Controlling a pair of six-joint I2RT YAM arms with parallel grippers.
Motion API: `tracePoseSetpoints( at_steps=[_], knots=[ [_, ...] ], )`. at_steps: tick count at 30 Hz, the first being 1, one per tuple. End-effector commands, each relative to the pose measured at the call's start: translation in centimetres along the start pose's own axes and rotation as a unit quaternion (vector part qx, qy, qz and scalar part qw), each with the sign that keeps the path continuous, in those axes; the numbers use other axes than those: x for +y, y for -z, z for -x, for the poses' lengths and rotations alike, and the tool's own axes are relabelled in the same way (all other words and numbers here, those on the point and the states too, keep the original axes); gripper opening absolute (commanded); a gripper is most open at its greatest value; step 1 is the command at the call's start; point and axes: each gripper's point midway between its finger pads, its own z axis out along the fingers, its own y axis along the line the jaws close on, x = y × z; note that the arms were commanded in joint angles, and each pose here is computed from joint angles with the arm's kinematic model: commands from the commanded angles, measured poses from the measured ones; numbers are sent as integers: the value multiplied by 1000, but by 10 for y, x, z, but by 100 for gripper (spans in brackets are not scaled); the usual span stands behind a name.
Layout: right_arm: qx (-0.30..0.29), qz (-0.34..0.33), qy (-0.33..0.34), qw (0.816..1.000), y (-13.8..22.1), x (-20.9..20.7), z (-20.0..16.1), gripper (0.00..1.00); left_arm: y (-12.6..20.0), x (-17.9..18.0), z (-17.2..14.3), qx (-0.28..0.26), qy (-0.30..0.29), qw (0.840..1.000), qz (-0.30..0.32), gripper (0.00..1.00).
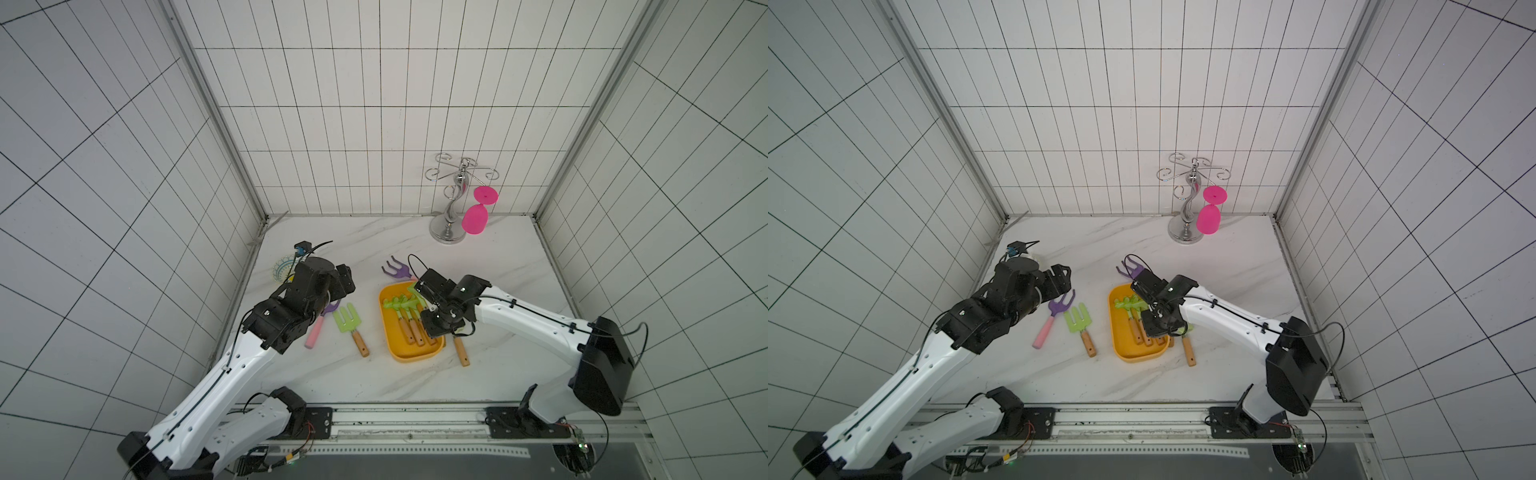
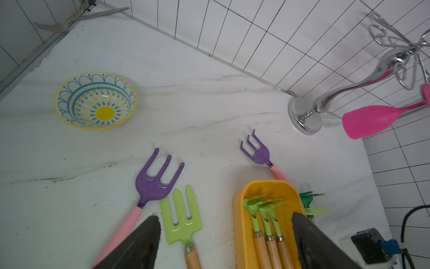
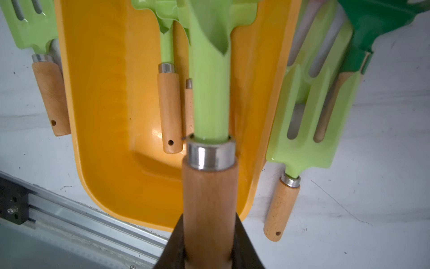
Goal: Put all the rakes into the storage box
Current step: Place the rake in the storage box.
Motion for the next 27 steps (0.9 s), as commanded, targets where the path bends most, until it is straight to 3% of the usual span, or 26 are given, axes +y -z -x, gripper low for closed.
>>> tracePoseSetpoints(
  at_steps=[1, 13, 27],
  knots=[
    [20, -57, -6, 998, -2, -5, -1, 24, -6, 17, -18, 47, 5, 999, 14, 89],
    [83, -115, 15, 990, -30, 4, -17, 25, -14, 22, -37, 77, -3, 997, -4, 89],
    [117, -167, 17, 979, -59, -6, -2, 30, -3, 27, -46, 86, -20, 996, -17, 89]
  ],
)
